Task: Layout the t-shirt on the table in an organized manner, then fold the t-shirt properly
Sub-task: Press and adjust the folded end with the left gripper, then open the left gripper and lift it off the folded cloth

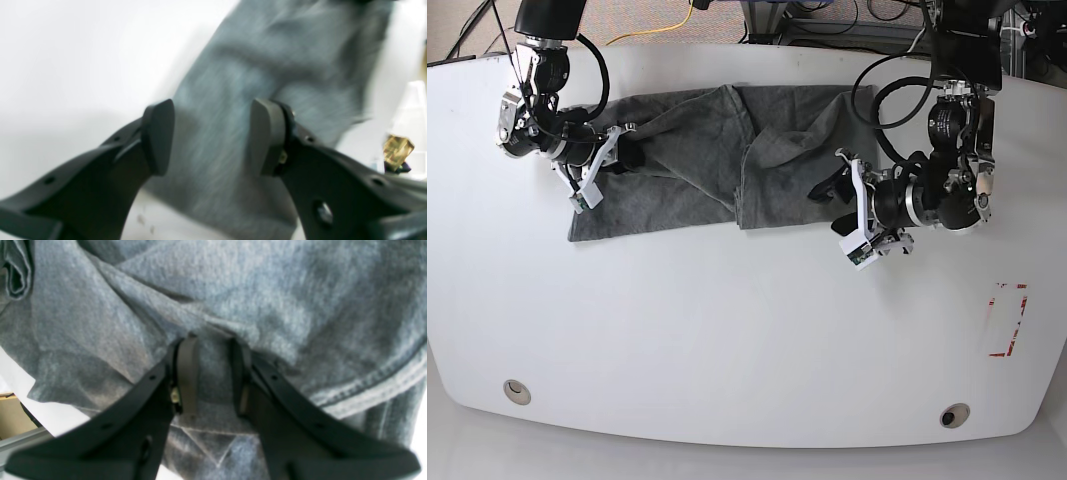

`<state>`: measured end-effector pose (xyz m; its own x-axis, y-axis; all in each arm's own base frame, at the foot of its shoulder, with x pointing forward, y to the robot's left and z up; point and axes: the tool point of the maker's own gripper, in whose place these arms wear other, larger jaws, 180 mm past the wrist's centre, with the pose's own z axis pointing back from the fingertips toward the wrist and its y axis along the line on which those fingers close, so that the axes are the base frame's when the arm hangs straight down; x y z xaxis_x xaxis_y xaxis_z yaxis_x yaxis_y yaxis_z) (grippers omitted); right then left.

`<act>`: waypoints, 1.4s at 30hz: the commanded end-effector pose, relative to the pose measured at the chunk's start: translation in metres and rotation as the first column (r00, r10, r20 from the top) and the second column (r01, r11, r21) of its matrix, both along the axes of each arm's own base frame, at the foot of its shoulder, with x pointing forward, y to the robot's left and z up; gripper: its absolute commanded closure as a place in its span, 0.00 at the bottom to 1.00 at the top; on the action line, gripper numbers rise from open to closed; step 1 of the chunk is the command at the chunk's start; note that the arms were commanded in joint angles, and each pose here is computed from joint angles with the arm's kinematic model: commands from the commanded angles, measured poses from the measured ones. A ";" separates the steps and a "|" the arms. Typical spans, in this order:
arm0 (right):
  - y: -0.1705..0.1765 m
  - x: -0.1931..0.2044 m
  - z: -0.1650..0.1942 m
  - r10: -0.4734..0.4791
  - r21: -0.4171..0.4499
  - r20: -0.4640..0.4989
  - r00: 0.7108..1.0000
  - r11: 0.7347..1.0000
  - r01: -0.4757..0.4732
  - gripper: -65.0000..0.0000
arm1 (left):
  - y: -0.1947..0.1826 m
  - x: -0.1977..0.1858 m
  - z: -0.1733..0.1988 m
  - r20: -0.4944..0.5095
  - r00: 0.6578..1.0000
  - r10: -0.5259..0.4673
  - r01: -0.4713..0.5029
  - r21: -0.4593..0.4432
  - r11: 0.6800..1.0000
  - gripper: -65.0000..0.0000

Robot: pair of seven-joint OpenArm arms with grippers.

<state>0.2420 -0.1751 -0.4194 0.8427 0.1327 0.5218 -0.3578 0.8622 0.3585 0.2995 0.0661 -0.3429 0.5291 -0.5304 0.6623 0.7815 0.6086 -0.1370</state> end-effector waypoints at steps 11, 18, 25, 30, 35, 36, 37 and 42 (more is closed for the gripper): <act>-0.006 0.004 0.004 0.002 -0.020 0.011 1.000 1.000 -0.002 0.75 | -0.014 -0.019 -0.020 -0.035 0.999 -0.023 0.024 0.028 0.999 0.49; -0.006 0.004 0.004 0.002 -0.020 0.011 1.000 1.000 -0.002 0.75 | -0.052 -0.065 -0.036 -0.091 0.975 -0.204 0.210 0.050 0.977 0.57; -0.006 0.004 0.004 0.002 -0.020 0.011 1.000 1.000 -0.002 0.75 | -0.089 -0.114 -0.048 -0.146 0.905 -0.399 0.409 0.044 0.912 0.58; -0.006 0.004 0.004 0.000 -0.021 0.011 1.000 1.000 0.000 0.75 | -0.109 -0.128 -0.032 -0.091 0.874 -0.478 0.482 0.029 0.876 0.58; -0.006 0.004 0.004 0.000 -0.021 0.011 1.000 1.000 0.000 0.75 | -0.110 -0.117 -0.014 -0.023 0.882 -0.470 0.470 0.030 0.882 0.58; -0.006 0.004 0.004 0.000 -0.021 0.011 1.000 1.000 0.000 0.75 | -0.108 -0.113 -0.012 -0.014 0.889 -0.458 0.458 0.031 0.888 0.58; -0.006 0.004 0.004 0.000 -0.021 0.011 1.000 1.000 0.000 0.75 | -0.103 -0.106 -0.009 -0.002 0.902 -0.432 0.432 0.033 0.901 0.58; -0.006 0.004 0.004 0.000 -0.021 0.011 1.000 1.000 0.000 0.75 | -0.066 -0.065 0.000 0.040 0.963 -0.267 0.265 0.045 0.963 0.58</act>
<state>0.2421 -0.1750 -0.4193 0.8425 0.1329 0.5221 -0.3580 0.8622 0.3583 0.2151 -0.0112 -0.3558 0.3282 -0.7062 0.6274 0.9360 0.3324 -0.1155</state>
